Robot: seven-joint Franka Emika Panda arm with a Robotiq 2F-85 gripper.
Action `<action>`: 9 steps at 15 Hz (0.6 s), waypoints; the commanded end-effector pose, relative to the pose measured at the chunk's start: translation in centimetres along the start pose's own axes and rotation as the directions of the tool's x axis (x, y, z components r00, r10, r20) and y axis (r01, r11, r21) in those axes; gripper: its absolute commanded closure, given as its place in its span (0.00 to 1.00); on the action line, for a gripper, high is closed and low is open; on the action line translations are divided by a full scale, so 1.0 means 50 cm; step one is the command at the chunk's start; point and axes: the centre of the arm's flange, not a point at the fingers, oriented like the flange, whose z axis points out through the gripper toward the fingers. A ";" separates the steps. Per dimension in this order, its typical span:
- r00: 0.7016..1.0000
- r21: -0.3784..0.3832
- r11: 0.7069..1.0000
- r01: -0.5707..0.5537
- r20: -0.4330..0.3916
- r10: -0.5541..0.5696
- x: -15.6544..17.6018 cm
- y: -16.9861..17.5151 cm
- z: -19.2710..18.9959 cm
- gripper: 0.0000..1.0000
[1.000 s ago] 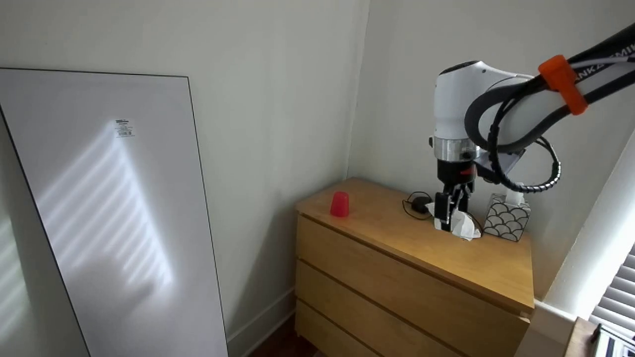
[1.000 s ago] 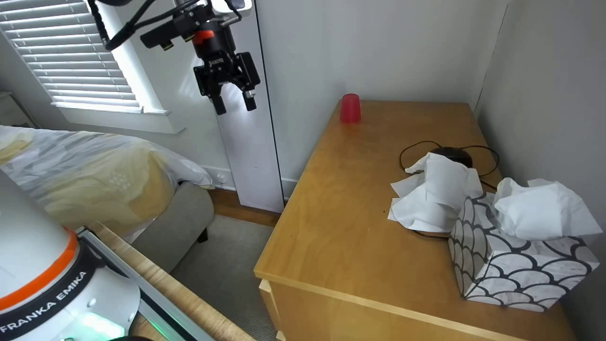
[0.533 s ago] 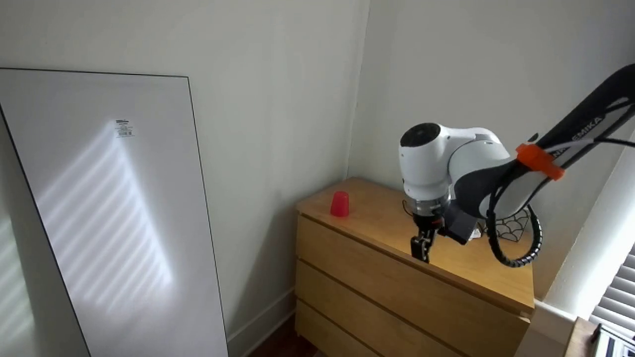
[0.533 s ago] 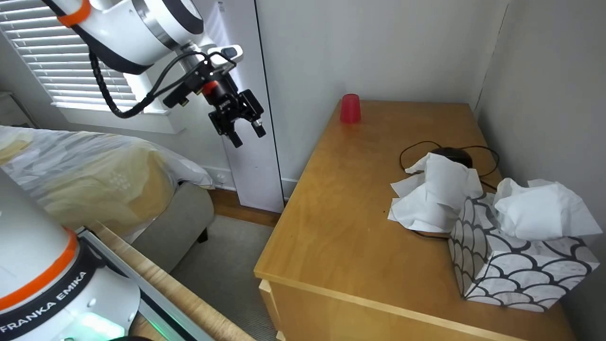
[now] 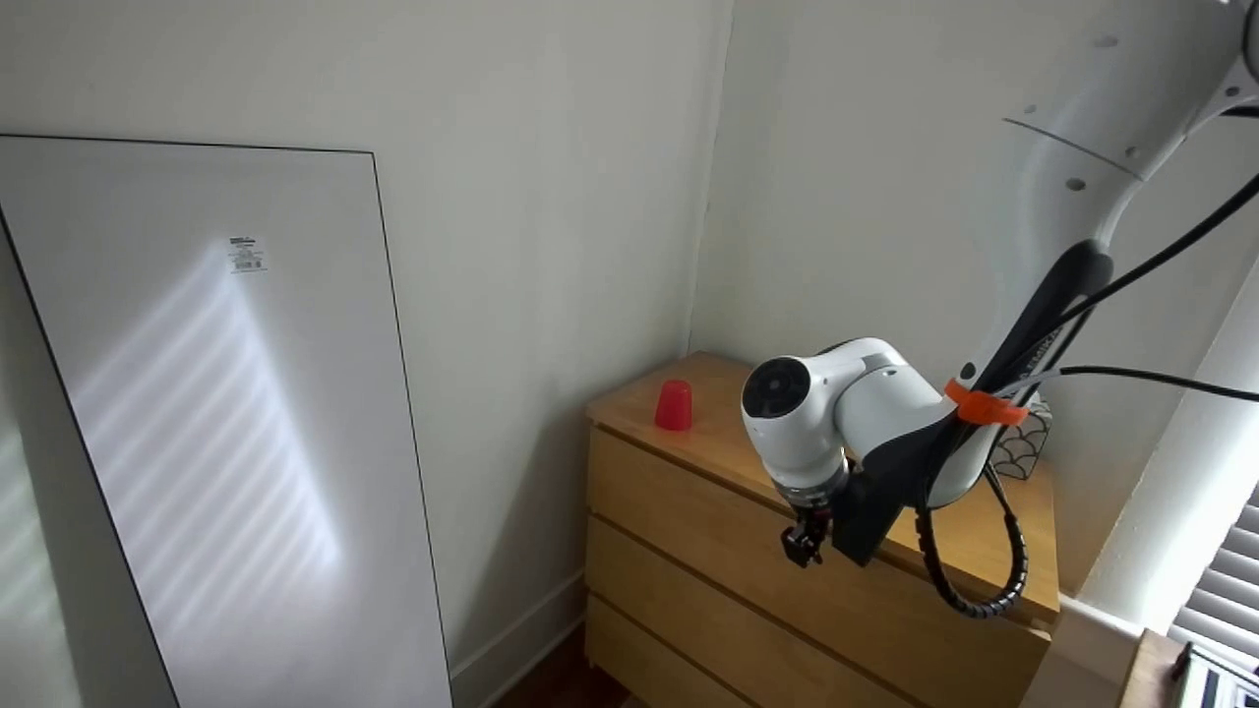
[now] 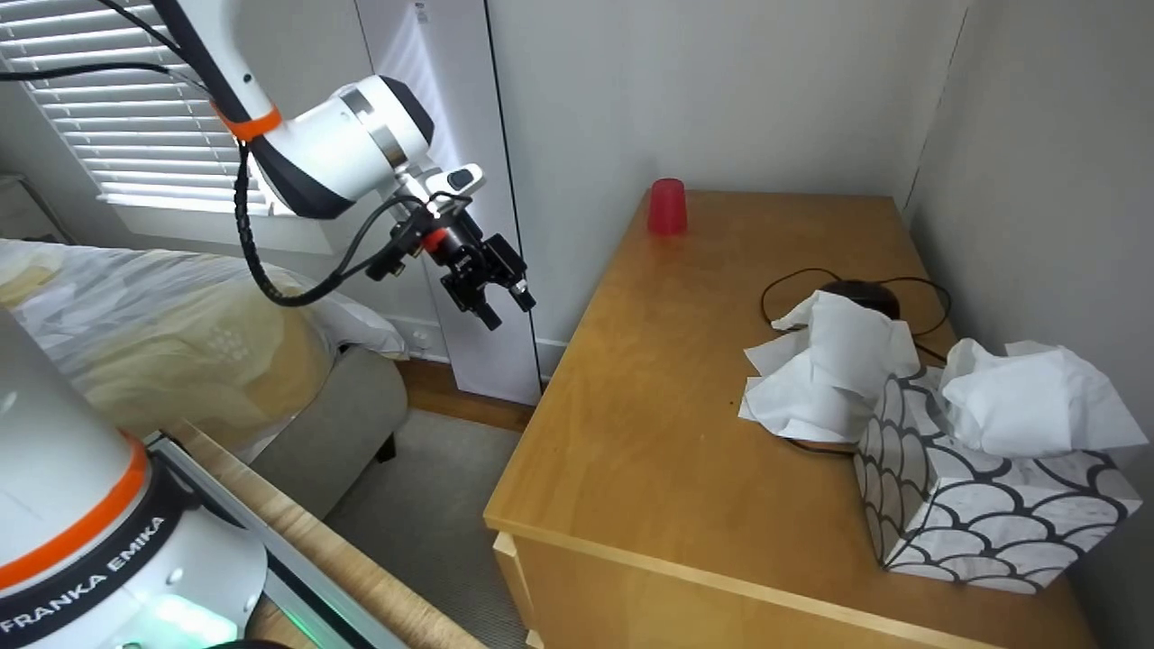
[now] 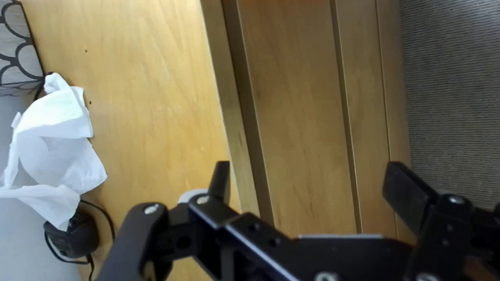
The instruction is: Open the top drawer fully
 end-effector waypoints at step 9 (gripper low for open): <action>1.000 -0.020 1.000 -0.014 0.006 0.014 0.015 -0.014 0.016 0.00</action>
